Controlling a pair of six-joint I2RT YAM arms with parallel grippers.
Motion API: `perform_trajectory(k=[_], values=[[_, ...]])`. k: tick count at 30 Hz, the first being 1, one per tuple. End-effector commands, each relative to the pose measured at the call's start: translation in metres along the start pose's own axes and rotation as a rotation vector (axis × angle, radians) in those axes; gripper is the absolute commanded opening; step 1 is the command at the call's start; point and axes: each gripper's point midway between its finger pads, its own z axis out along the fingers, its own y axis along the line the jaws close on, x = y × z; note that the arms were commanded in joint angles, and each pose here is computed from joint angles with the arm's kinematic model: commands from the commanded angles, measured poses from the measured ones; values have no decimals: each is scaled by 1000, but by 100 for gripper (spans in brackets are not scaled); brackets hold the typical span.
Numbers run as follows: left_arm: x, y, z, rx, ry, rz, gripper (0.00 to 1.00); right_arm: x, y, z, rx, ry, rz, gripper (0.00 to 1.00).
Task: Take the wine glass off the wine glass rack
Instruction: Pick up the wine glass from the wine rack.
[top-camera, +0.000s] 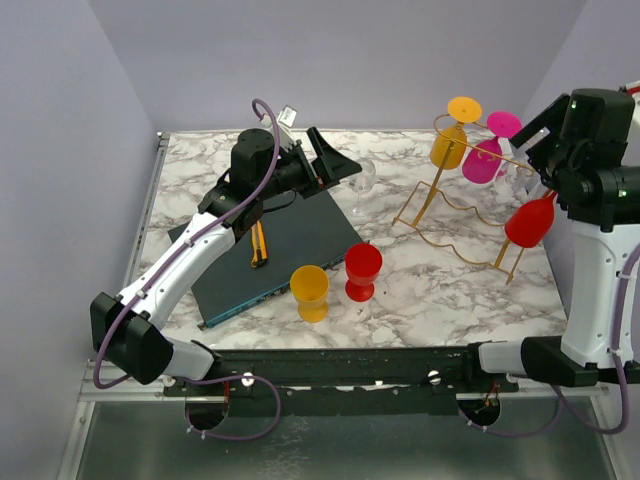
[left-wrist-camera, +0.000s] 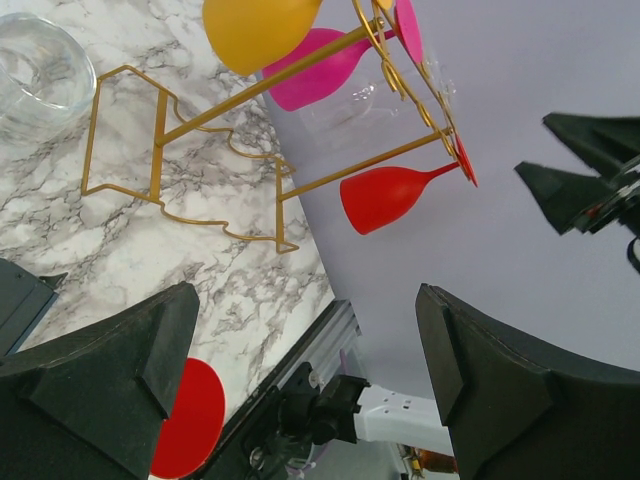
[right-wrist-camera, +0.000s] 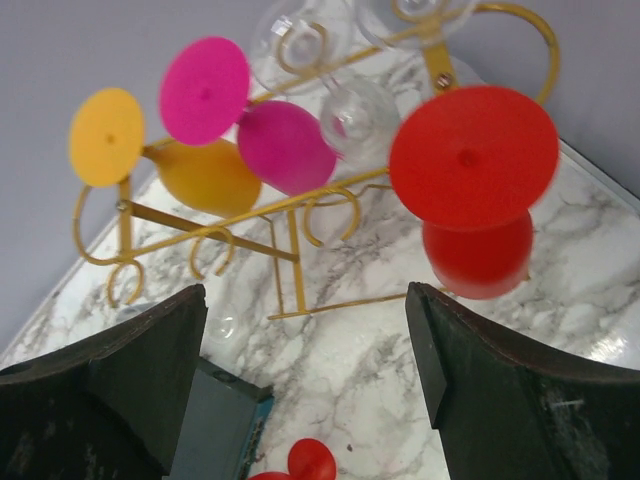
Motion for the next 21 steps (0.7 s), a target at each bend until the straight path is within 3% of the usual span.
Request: perform_trajectory(k=[1,6,11,21], values=[[-6,-13,3,38,-11,22,99,-33,33,-2,-107,-43,-20,88],[-11,-16,3,34,-25,30,99,-53,36,23,-141,-10,18,87],[-11,-14,4,19,-26,41,99,-61,32,10,-153,-53,48,88],[-7,-8,6,11,-14,36,99,-45,-18,1,6,-96,64,91]])
